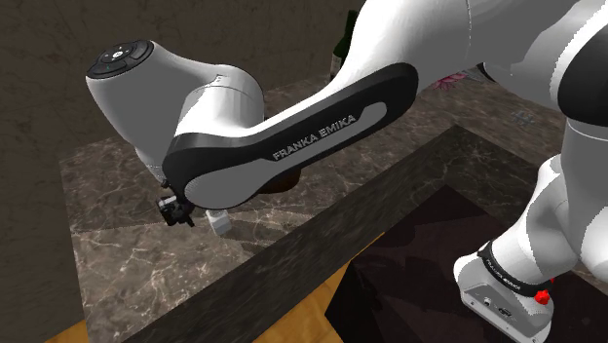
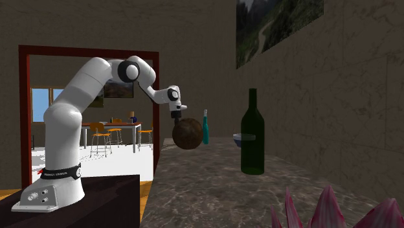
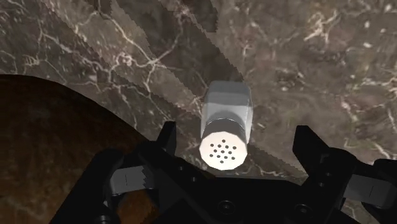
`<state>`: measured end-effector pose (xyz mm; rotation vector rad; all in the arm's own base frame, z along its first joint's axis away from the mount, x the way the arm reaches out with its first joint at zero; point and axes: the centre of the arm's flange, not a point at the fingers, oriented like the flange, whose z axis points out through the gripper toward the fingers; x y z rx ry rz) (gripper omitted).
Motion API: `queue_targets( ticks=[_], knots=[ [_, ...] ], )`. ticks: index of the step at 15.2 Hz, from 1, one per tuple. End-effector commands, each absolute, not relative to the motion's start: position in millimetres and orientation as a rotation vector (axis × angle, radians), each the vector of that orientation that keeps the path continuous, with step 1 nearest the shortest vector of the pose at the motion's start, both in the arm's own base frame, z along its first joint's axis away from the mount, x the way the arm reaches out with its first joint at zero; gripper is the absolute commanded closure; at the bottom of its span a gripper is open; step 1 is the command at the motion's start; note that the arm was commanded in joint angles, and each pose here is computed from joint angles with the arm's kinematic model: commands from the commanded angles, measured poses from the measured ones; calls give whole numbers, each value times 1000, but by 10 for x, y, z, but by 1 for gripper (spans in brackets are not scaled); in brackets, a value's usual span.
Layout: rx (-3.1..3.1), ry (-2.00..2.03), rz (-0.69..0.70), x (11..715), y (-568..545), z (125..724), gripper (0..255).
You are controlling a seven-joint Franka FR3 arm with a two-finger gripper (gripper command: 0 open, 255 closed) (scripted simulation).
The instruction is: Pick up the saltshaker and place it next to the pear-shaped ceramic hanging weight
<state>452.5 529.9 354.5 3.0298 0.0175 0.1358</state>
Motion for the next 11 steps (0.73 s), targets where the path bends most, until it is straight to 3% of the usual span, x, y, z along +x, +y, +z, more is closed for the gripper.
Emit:
queue_targets(
  ticks=[1, 3, 11],
  knots=[
    [3030, 18, 136, 4506, 5320, 3757, 0],
    [3030, 18, 136, 4485, 5346, 3990, 0],
    [3030, 18, 136, 4485, 5346, 3990, 0]
  ],
)
